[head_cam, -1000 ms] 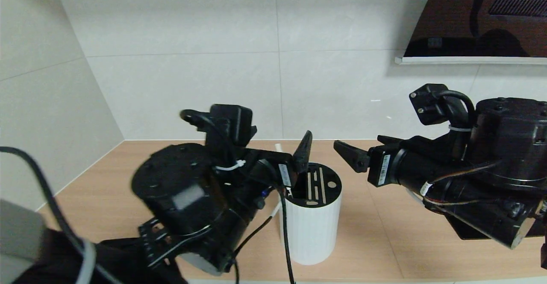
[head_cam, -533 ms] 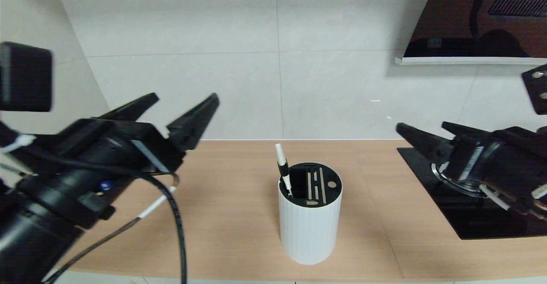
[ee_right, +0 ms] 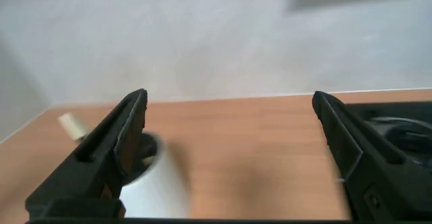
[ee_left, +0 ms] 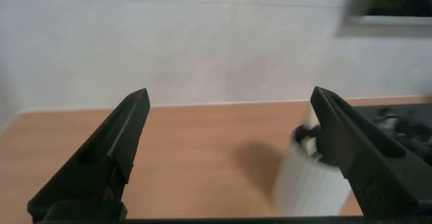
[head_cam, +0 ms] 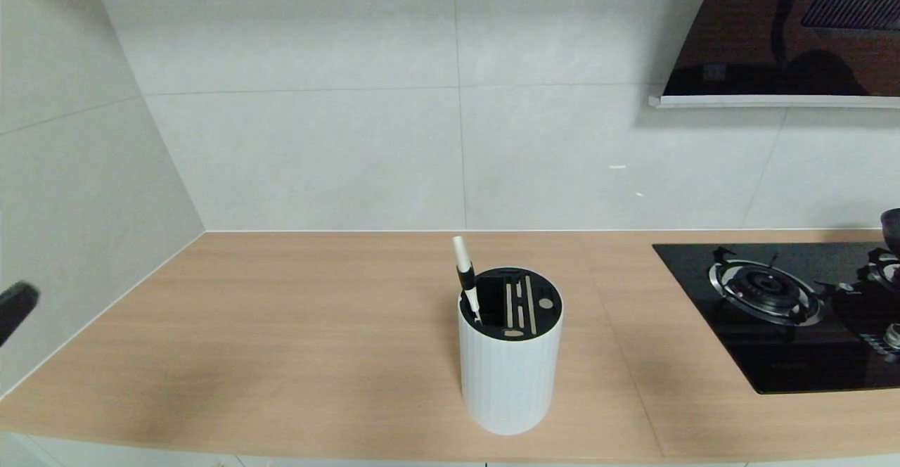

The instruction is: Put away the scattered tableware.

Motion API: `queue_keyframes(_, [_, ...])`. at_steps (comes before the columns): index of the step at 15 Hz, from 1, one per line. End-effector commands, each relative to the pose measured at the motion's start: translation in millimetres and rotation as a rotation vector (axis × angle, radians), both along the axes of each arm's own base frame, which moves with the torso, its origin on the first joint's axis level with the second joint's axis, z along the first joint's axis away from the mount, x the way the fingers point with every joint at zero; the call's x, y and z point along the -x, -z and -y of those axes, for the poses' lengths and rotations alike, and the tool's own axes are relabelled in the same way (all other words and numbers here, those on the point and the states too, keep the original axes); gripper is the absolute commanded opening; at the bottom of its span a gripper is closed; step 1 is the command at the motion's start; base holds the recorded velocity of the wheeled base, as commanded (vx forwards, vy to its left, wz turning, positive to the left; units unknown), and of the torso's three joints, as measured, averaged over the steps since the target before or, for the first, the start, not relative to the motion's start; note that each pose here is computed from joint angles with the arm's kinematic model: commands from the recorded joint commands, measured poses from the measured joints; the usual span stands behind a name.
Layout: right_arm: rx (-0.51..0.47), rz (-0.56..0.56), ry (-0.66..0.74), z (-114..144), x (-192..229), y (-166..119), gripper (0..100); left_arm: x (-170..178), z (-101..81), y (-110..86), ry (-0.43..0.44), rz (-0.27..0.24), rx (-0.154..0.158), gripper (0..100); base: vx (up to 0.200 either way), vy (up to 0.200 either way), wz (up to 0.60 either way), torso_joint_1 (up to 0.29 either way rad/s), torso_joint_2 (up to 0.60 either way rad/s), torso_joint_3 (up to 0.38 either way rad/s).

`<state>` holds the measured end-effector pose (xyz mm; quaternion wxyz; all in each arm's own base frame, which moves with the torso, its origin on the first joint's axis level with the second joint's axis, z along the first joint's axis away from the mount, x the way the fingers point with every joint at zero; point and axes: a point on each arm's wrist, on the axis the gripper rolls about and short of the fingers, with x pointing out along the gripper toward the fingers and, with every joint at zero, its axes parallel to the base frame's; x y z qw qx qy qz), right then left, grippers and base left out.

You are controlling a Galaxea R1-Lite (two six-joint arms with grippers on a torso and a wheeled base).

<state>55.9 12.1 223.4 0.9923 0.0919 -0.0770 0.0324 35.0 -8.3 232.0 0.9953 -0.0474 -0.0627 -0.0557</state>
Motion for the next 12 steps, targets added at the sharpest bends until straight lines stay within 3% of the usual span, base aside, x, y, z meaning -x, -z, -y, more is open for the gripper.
queue_keyframes(1, [0.039,0.080,0.099,21,69,16,100,63,-21.6,29.8,-0.149,0.099,0.026,100,0.000,0.000,0.00,0.000,0.00,0.000])
queue_keyframes(3, [0.106,0.103,0.149,24,95,29,100,84,-21.6,45.3,-0.197,0.118,0.017,100,0.000,0.000,0.00,0.000,0.00,0.000])
queue_keyframes(6, [0.114,0.115,0.180,22,110,43,100,91,-17.7,54.3,-0.302,0.117,0.015,100,0.000,0.000,0.00,0.000,0.00,0.000])
queue_keyframes(8, [0.120,0.126,0.224,19,113,45,100,102,-13.1,64.9,-0.328,0.156,-0.015,100,0.000,0.000,0.00,0.000,0.00,0.000])
queue_keyframes(9, [0.129,0.133,0.224,17,115,51,100,97,-12.7,74.4,-0.346,0.122,-0.047,100,0.000,0.000,0.00,0.000,0.00,0.000])
queue_keyframes(12, [0.152,0.058,0.244,15,105,85,100,86,-13.3,94.7,-0.370,0.040,-0.069,100,0.000,0.000,0.00,0.000,0.00,0.000])
